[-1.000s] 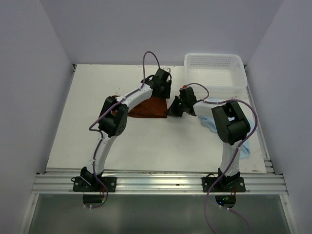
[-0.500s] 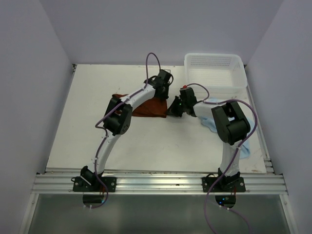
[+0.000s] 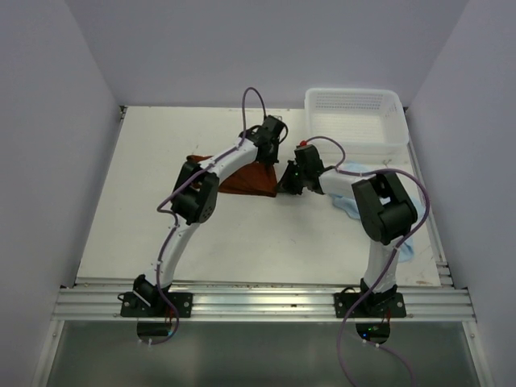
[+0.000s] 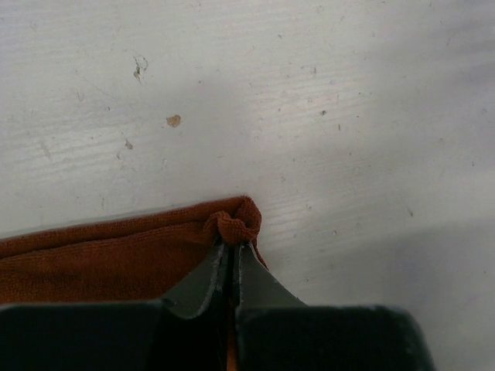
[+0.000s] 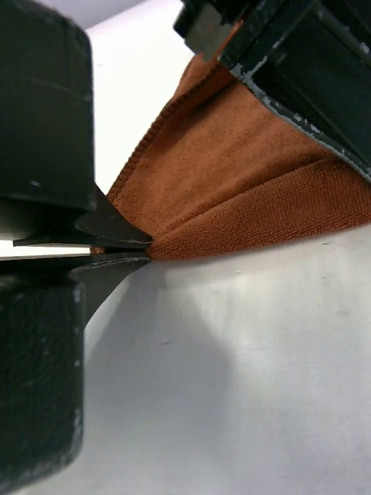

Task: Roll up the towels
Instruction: Fold the towel

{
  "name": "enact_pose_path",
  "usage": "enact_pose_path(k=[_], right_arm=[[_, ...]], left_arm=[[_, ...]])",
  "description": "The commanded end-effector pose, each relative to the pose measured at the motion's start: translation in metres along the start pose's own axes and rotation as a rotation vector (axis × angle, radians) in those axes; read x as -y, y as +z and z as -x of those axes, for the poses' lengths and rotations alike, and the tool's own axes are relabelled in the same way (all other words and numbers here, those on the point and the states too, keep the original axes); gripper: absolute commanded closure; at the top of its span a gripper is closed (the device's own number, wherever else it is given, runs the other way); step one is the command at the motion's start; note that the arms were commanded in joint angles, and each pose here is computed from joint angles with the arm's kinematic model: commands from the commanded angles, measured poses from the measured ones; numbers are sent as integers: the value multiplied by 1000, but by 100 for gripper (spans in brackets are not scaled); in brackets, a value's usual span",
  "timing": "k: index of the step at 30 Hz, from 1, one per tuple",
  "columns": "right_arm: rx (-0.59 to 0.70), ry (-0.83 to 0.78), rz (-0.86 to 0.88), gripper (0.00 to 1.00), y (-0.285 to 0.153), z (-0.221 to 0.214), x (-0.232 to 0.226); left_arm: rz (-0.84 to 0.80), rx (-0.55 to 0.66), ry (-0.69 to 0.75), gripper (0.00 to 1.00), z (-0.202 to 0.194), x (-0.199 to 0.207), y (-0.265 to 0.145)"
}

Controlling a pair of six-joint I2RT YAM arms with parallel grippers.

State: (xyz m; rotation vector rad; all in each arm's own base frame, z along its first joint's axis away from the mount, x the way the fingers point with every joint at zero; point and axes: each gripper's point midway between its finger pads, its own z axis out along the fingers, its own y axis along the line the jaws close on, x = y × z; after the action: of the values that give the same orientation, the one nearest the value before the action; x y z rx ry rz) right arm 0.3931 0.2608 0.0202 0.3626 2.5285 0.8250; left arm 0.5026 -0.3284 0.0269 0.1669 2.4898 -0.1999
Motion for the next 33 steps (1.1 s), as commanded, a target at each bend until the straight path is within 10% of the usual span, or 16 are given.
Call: enact_pose_path(k=[1, 19, 33], right_arm=[[-5, -101, -88, 100, -36, -5, -1], [241, -512, 99, 100, -244, 24, -195], [197, -593, 303, 100, -303, -43, -248]], left_arm=[[-54, 77, -49, 100, 38, 9, -47], [-317, 607, -265, 100, 182, -20, -356], [-272, 608, -250, 100, 107, -59, -393]])
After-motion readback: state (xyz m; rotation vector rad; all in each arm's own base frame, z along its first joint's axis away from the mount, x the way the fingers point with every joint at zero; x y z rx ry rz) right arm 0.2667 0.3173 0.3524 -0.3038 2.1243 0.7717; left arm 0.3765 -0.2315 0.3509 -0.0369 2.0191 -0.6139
